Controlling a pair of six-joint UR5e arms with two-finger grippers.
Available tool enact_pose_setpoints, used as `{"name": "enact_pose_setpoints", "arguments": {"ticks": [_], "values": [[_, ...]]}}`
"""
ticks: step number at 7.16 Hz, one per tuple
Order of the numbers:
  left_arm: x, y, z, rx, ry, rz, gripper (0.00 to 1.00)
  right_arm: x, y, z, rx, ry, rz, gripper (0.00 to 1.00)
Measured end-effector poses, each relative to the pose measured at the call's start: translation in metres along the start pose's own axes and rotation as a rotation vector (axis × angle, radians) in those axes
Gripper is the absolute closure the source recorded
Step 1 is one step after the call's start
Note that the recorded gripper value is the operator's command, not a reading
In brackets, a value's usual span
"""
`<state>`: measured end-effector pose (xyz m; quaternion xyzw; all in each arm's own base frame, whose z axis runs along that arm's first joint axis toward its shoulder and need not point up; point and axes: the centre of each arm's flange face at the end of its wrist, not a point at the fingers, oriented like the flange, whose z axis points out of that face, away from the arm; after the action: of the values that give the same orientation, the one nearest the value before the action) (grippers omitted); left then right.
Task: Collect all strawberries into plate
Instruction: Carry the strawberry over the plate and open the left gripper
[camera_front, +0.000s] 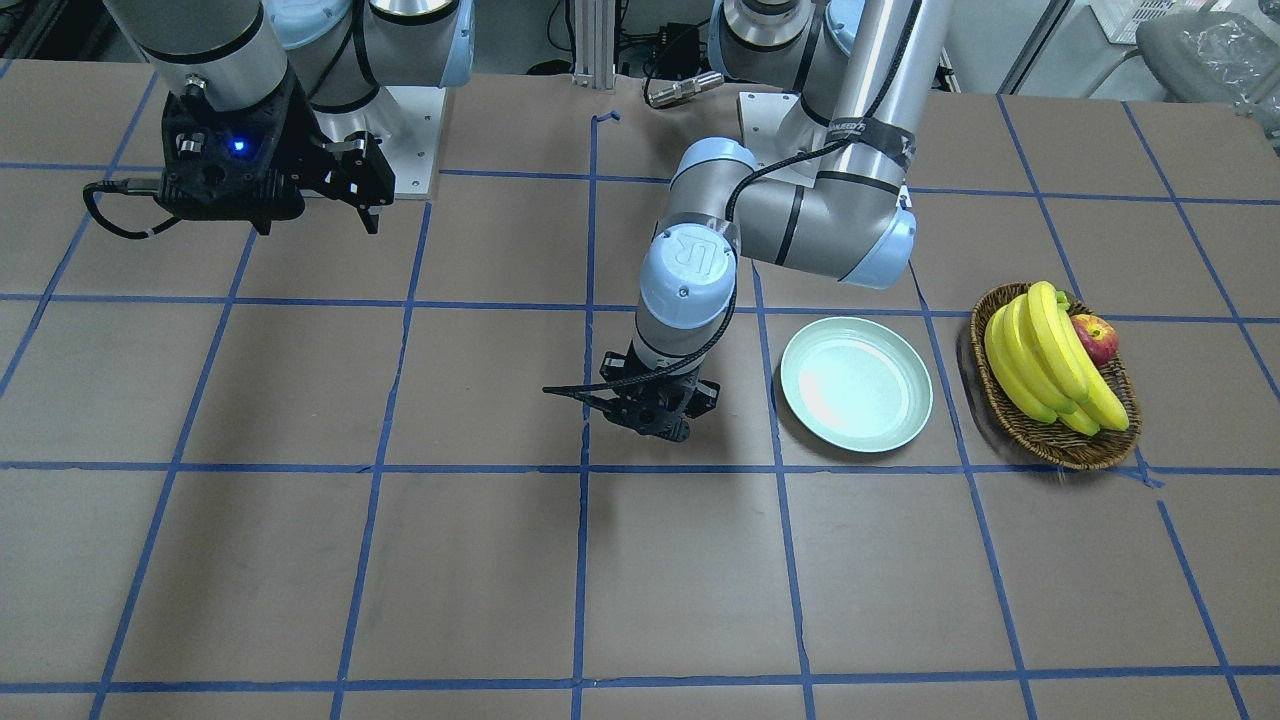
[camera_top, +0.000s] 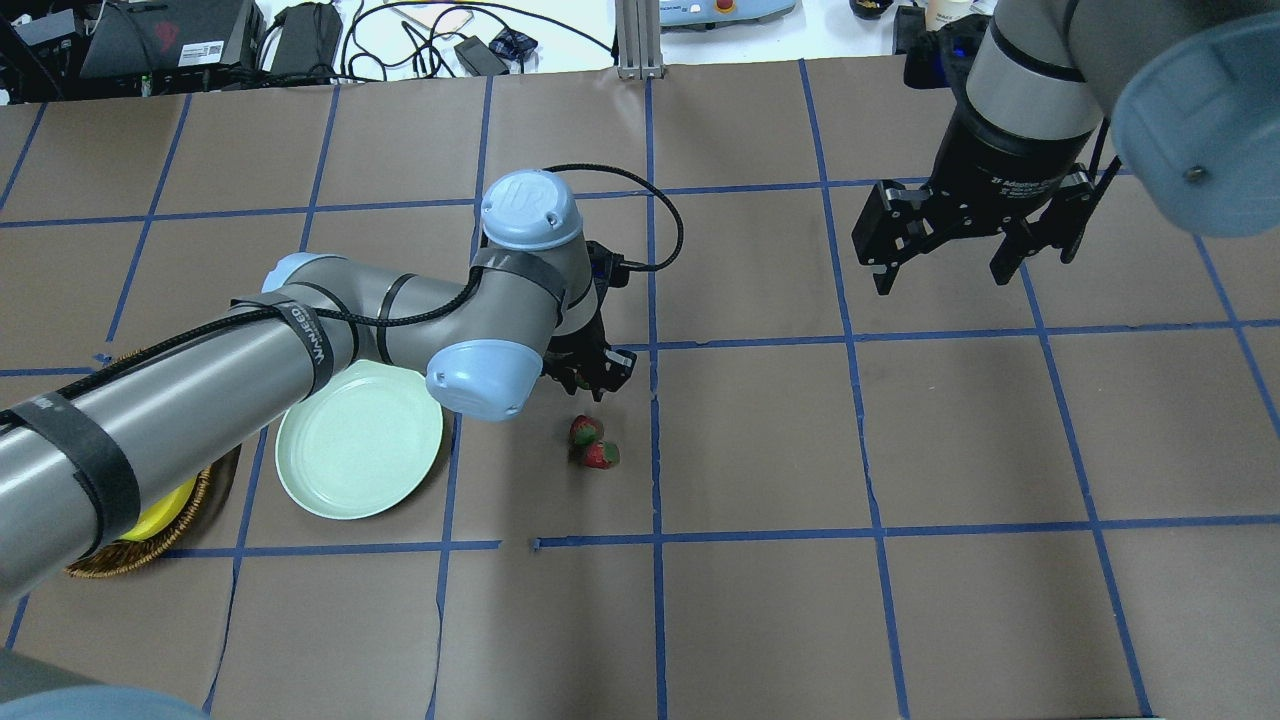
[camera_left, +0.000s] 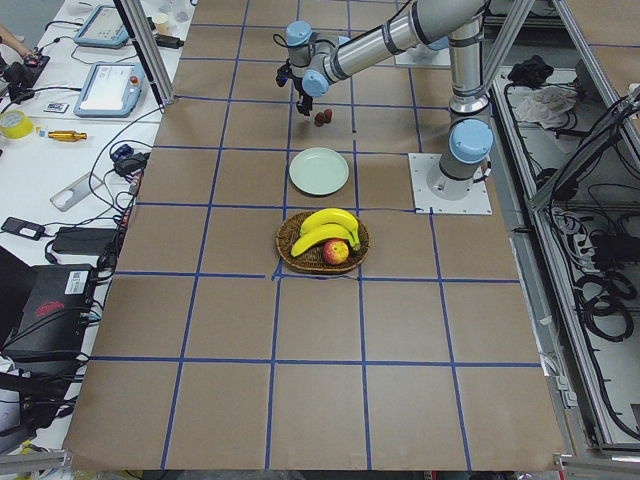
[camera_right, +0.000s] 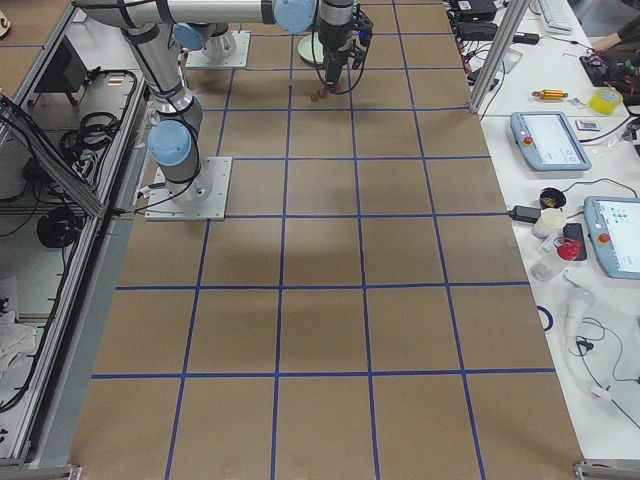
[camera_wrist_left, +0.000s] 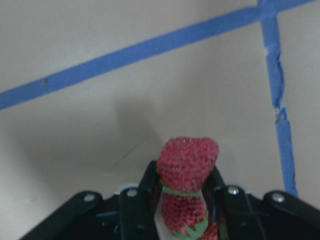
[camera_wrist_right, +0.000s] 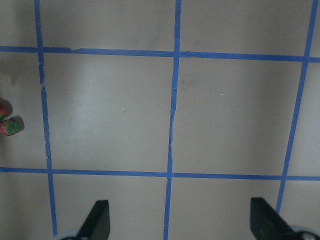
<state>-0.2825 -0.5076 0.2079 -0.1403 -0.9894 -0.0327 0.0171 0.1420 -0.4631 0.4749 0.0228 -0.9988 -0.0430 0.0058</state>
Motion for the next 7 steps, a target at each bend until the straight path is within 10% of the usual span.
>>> {"name": "enact_pose_setpoints", "arguments": {"ticks": [5,6,7], "values": [[-0.149,0.049,-0.020,-0.096,-0.049,-0.168,0.95,0.001,-0.001,0.003,-0.007,0.017,-0.005,0.00],[-0.170,0.063,-0.013,-0.127,-0.069,-0.205,0.23,0.002,0.000,0.003,-0.007,0.020,-0.006,0.00],[-0.179,0.070,-0.009,-0.151,-0.074,-0.225,0.00,0.002,0.000,0.003,-0.007,0.021,-0.006,0.00]]}}
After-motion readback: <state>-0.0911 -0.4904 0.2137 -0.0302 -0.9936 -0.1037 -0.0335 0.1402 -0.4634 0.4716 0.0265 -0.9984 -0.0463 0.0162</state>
